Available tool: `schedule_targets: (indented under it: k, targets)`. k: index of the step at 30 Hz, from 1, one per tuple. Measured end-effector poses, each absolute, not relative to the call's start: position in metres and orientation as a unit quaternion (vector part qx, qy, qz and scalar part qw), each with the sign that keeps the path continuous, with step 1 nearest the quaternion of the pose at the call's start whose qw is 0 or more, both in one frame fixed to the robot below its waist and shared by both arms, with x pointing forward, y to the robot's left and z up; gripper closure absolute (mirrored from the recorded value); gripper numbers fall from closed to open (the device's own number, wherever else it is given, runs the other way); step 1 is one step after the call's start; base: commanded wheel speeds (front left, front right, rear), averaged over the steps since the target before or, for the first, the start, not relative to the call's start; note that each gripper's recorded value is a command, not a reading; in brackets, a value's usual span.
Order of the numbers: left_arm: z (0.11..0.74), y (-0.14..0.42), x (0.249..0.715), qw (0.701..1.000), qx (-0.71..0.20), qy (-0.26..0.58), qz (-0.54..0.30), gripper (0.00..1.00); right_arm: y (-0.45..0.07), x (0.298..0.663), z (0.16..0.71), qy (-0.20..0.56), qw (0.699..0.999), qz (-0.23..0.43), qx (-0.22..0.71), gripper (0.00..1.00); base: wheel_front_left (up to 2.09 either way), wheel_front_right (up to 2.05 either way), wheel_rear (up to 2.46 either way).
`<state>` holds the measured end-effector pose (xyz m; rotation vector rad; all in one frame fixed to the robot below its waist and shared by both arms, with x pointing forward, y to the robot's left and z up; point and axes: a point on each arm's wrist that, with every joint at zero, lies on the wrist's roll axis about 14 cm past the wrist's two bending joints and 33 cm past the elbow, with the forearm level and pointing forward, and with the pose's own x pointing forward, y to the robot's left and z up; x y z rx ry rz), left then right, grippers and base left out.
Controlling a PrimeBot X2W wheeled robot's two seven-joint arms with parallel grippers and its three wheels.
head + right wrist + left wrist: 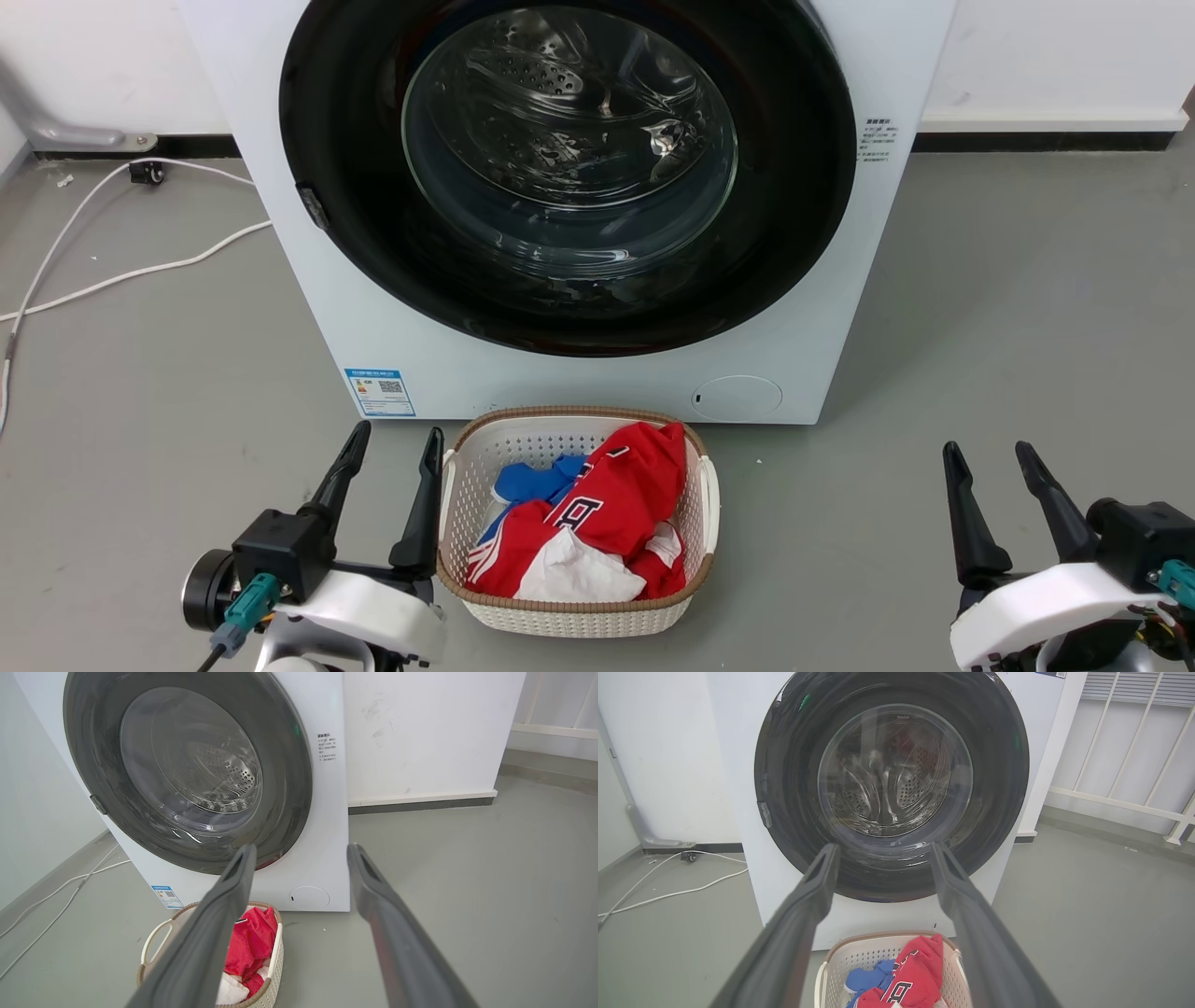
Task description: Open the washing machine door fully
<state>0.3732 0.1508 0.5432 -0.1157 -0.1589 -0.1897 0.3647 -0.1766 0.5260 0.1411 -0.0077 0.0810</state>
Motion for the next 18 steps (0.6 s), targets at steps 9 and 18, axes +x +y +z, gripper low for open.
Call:
schedule_targets:
  k: [9, 18]
  targets:
    - [0.538, 0.148, 0.372, 0.990, -0.054, -0.077, -0.100, 0.00, -0.176, 0.365, 0.526, -0.007, 0.998, 0.042, 0.046, 0.00, 0.00, 0.00, 0.00]
    - [0.530, 0.148, 0.372, 0.992, -0.043, -0.070, -0.100, 0.00, -0.174, 0.365, 0.528, -0.016, 0.999, 0.044, 0.027, 0.00, 0.00, 0.00, 0.00]
